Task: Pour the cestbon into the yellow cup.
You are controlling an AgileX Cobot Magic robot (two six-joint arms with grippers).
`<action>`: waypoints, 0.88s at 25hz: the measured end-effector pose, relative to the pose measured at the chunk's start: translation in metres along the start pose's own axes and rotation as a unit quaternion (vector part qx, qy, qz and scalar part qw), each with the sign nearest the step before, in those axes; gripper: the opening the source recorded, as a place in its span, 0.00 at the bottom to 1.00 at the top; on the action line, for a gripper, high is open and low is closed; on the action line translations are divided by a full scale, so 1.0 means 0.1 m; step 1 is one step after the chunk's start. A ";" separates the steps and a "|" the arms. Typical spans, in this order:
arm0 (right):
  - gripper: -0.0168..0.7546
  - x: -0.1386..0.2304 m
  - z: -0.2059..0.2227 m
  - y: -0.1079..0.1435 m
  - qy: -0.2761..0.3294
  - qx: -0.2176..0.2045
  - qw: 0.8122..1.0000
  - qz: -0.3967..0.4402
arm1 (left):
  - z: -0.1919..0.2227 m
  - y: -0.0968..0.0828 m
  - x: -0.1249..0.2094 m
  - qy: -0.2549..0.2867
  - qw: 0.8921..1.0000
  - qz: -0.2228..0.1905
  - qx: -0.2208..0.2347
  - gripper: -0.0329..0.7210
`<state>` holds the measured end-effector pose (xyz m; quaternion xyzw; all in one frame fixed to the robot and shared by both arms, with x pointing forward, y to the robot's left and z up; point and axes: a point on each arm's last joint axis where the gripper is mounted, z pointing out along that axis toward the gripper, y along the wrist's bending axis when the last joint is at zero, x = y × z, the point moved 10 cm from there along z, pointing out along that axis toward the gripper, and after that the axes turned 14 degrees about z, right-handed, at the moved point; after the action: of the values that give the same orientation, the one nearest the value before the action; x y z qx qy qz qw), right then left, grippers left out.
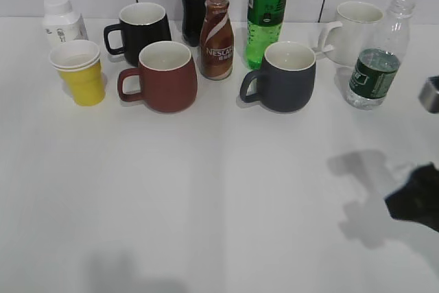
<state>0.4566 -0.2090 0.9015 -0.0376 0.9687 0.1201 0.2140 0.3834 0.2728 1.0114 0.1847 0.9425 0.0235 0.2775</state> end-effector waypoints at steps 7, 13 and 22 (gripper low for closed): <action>0.79 0.36 -0.76 0.01 -0.039 -0.010 0.999 0.005 | -0.38 0.02 0.23 -0.124 0.992 0.012 -0.002 0.71; 0.79 0.67 -1.27 -0.09 -0.124 -0.009 0.992 -0.012 | -0.24 -0.01 0.62 -0.155 0.987 0.041 -0.010 0.70; 0.79 0.81 -1.62 -0.13 -0.290 -0.036 0.956 -0.030 | -0.22 -0.04 0.47 -0.225 0.971 0.077 -0.019 0.70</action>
<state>0.3189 -0.2640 1.0070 -0.0380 0.8586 0.1542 0.4874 0.3337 0.2869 1.0057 0.2516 0.8382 0.0202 0.4835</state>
